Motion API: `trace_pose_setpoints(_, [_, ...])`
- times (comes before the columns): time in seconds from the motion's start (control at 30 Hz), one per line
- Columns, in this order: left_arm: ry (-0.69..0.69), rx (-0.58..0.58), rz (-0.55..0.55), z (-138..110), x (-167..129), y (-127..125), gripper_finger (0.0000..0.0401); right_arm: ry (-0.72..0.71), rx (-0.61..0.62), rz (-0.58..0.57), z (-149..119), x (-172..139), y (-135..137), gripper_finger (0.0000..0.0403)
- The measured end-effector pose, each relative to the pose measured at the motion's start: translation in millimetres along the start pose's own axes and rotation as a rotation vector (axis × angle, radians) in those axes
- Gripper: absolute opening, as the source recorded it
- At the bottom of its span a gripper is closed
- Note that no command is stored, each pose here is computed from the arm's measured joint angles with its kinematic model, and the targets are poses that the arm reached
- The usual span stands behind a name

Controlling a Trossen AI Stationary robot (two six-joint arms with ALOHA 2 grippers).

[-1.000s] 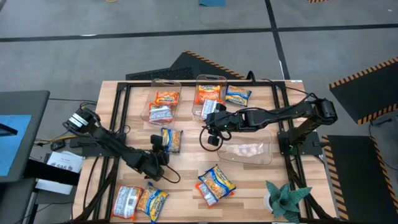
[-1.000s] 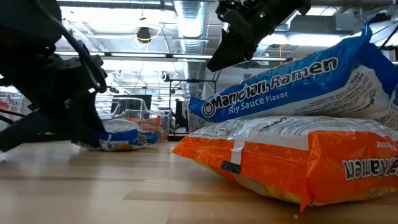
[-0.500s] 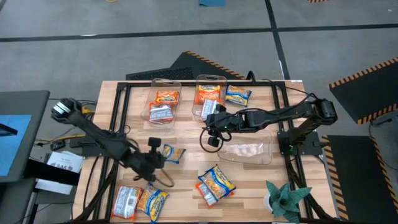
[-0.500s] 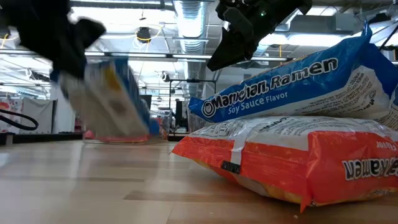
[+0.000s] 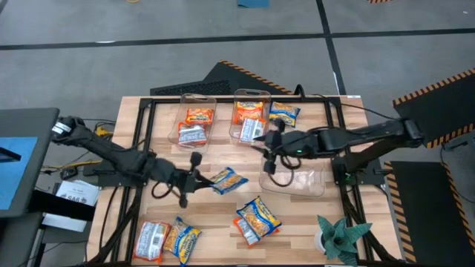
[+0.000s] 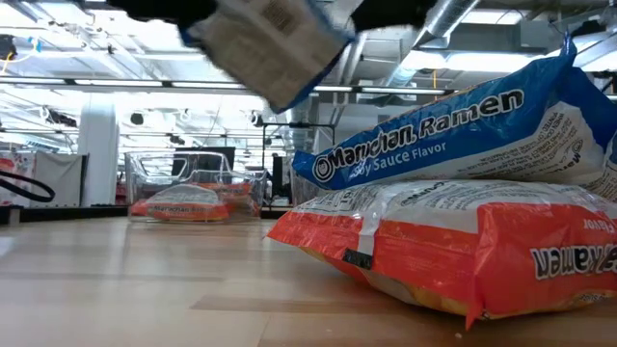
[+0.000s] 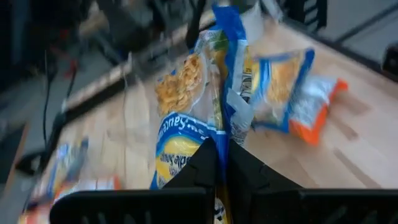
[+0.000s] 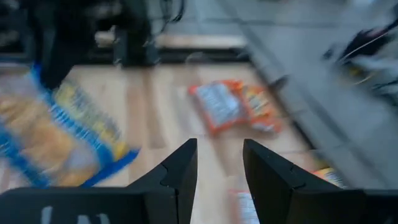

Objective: Sort Maruchan noodles
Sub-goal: Put the blue bag into the right transparent bin

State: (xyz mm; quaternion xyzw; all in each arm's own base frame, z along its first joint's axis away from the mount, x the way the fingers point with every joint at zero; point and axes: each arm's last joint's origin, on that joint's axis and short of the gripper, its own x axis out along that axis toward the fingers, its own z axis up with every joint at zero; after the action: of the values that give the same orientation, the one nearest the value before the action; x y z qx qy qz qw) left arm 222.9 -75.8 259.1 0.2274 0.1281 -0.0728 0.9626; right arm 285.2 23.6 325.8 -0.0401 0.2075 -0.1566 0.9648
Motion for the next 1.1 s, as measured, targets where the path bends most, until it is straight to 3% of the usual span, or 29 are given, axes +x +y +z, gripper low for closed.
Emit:
trace_pose_setpoints(0.13, [-0.109, 0.029, 0.031, -11.7, 14.8, 21.0, 0.0, -0.068, -0.028, -0.114, 9.1, -27.9, -1.9, 0.0152])
trace_pose_setpoints(0.27, [-0.148, 0.046, 0.045, -20.8, 35.9, 39.7, 0.0, -0.098, -0.023, -0.147, 12.4, -41.4, -1.9, 0.0152])
trace_pose_setpoints(0.67, [-0.258, 0.096, -0.102, -23.4, 135.9, 75.2, 0.0001, -0.021, -0.087, -0.205, 1.4, -20.9, 8.1, 0.0152])
trace_pose_setpoints(0.9, [-0.148, 0.067, -0.07, -28.2, 189.3, 88.0, 0.0038, 0.004, -0.11, -0.23, -1.9, -17.9, 8.9, 0.0152])
trace_pose_setpoints(1.1, [-0.084, 0.056, -0.099, -26.5, 206.3, 89.8, 0.0098, 0.015, -0.112, -0.247, -3.2, -19.1, 7.8, 0.0152])
